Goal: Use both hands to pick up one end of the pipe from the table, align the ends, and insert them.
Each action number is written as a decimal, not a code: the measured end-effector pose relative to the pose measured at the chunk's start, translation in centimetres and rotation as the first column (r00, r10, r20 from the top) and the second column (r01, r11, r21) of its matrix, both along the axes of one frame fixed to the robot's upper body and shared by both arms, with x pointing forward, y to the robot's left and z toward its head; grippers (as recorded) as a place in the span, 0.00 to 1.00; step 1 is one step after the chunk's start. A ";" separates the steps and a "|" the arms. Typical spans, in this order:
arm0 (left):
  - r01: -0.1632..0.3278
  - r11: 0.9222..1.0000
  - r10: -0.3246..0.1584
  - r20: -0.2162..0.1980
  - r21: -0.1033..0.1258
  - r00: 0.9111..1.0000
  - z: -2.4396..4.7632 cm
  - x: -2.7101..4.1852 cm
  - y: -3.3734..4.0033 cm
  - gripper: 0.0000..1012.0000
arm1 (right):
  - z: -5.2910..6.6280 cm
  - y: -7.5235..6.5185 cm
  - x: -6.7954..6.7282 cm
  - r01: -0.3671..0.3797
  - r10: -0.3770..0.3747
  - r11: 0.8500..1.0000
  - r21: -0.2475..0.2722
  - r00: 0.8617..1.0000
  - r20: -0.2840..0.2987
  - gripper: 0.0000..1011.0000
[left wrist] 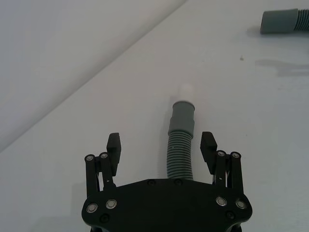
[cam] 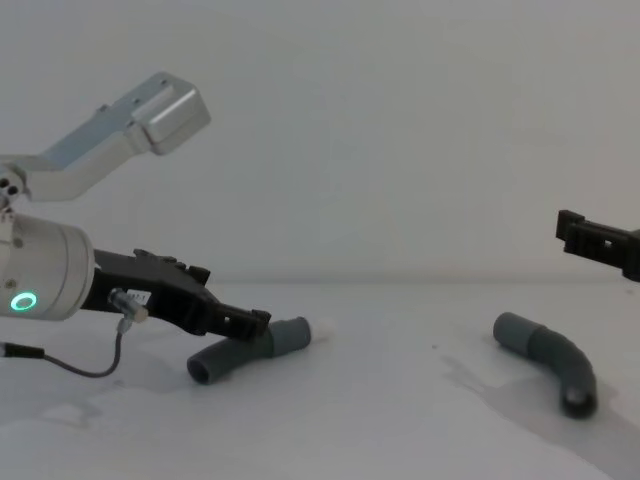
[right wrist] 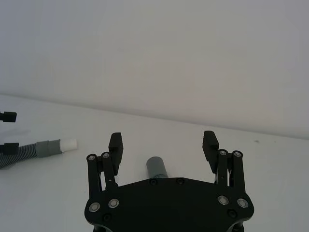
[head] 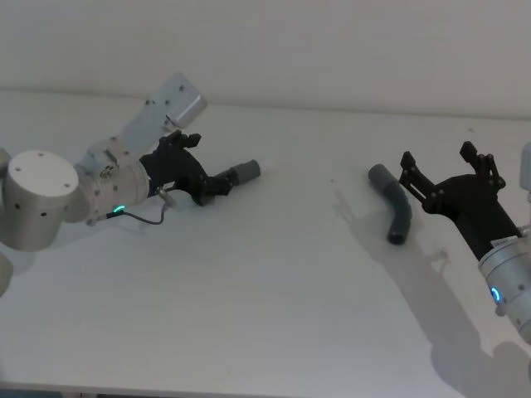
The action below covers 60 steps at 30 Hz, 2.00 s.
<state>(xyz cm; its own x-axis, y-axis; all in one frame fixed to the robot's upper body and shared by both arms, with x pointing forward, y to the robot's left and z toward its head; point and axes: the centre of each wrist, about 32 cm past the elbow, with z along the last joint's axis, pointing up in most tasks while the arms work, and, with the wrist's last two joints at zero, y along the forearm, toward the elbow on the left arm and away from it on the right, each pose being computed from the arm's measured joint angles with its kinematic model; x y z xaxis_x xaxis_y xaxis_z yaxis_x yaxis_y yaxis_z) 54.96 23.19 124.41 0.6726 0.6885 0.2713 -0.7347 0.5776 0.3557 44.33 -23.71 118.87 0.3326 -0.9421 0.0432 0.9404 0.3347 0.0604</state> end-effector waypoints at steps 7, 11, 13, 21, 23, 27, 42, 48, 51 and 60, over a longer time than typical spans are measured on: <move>0.010 1.000 -0.010 -0.011 0.018 1.000 -0.18 0.49 -0.17 0.99 | 0.0 0.0 0.0 0.000 0.000 1.000 0.000 1.000 0.000 0.99; 0.016 1.000 -0.015 -0.014 0.022 1.000 -0.25 0.75 -0.32 0.99 | 0.0 0.0 0.0 0.000 0.000 1.000 0.000 1.000 0.000 0.99; 0.018 1.000 -0.018 -0.016 0.023 1.000 -0.28 0.87 -0.39 0.99 | 0.0 0.0 0.0 0.000 0.000 1.000 0.000 1.000 0.000 0.99; 0.032 0.999 -0.031 -0.031 0.023 0.999 -0.45 1.51 -0.74 0.99 | 0.0 0.0 0.0 0.000 0.000 1.000 0.000 1.000 0.000 0.99; 0.034 0.999 -0.034 -0.037 0.023 0.999 -0.51 1.72 -0.85 0.99 | 0.0 0.0 0.0 0.000 0.000 1.000 0.000 1.000 0.000 0.99; 0.038 0.999 -0.037 -0.044 0.025 0.998 -0.60 2.03 -1.07 0.99 | 0.0 0.0 0.0 0.000 0.000 1.000 0.000 1.000 0.000 0.99; 0.037 0.999 -0.036 -0.052 0.025 0.998 -0.95 3.00 -1.87 0.99 | 0.0 0.0 0.0 0.000 0.000 1.000 0.000 1.000 0.000 0.99; 0.032 0.999 -0.030 -0.053 0.024 0.998 -1.02 3.19 -2.03 0.99 | 0.0 0.0 0.0 0.000 0.000 1.000 0.000 1.000 0.000 0.99; 0.031 0.999 -0.029 -0.053 0.023 0.998 -1.01 3.21 -2.02 0.99 | 0.0 0.0 0.0 0.000 0.000 1.000 0.000 1.000 0.000 0.99; 0.035 0.999 -0.034 -0.063 0.021 0.997 -1.00 3.20 -1.91 0.99 | 0.0 0.0 0.0 0.000 0.000 1.000 0.000 1.000 0.000 0.99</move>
<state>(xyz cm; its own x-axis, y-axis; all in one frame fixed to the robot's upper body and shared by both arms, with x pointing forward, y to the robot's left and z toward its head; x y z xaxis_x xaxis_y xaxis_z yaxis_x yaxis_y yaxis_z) 58.16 21.27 123.40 0.7120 0.6591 0.2423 -0.6904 0.5938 0.4133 44.33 -23.71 118.87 0.3326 -0.9421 0.0433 0.9404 0.3348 0.0604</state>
